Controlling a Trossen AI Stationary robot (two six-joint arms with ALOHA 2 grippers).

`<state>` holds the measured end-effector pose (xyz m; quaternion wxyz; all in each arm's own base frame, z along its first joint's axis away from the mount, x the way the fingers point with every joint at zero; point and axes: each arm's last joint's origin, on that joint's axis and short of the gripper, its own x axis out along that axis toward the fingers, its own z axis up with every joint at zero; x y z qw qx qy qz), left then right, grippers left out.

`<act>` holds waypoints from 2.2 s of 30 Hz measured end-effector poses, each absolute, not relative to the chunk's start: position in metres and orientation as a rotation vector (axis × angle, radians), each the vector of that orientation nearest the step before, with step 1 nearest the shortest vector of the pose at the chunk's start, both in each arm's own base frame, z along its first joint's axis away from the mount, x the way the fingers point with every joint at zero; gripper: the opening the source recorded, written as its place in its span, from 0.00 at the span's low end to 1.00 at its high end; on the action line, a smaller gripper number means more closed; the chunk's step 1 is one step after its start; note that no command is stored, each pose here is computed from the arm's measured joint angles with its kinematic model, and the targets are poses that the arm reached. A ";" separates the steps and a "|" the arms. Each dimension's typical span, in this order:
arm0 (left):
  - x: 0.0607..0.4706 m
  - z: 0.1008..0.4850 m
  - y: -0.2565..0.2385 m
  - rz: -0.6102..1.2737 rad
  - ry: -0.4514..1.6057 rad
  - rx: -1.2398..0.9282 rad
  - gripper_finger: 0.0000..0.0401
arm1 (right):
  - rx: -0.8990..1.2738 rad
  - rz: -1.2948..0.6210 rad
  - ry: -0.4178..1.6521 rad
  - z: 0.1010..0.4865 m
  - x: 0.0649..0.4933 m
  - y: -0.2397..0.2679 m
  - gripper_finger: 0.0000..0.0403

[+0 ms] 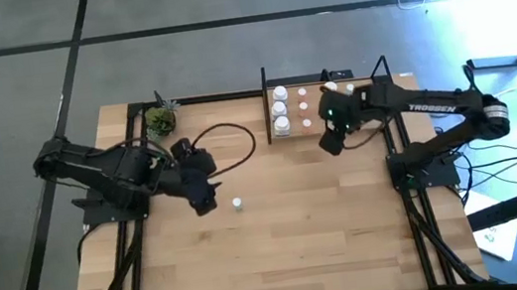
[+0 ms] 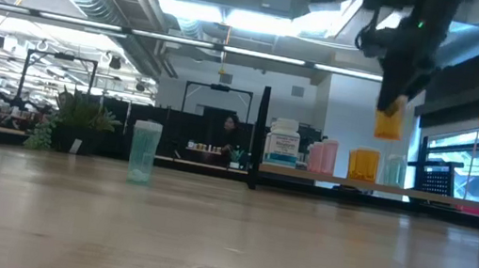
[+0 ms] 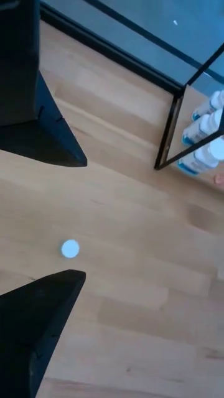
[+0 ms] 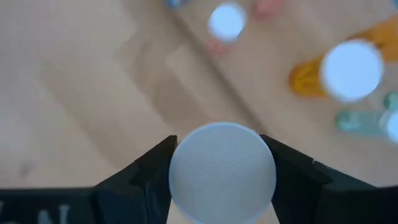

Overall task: Pick and place medicine bottles onto shelf by color
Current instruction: Put the orange pill bottle on the shelf aligned with the other orange pill bottles, then put the blue pill bottle on the shelf aligned with the other blue pill bottles

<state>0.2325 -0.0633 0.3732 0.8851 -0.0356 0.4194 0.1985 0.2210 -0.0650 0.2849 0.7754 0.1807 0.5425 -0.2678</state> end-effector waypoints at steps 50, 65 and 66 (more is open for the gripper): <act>0.241 0.375 -0.036 0.515 0.836 -0.143 0.70 | 0.362 -0.639 1.215 0.223 0.219 -0.142 0.63; 0.241 0.375 -0.036 0.516 0.836 -0.143 0.70 | 0.350 -0.640 1.194 0.264 0.225 -0.145 0.63; 0.241 0.375 -0.036 0.516 0.837 -0.142 0.70 | 0.340 -0.634 1.191 0.268 0.225 -0.146 0.63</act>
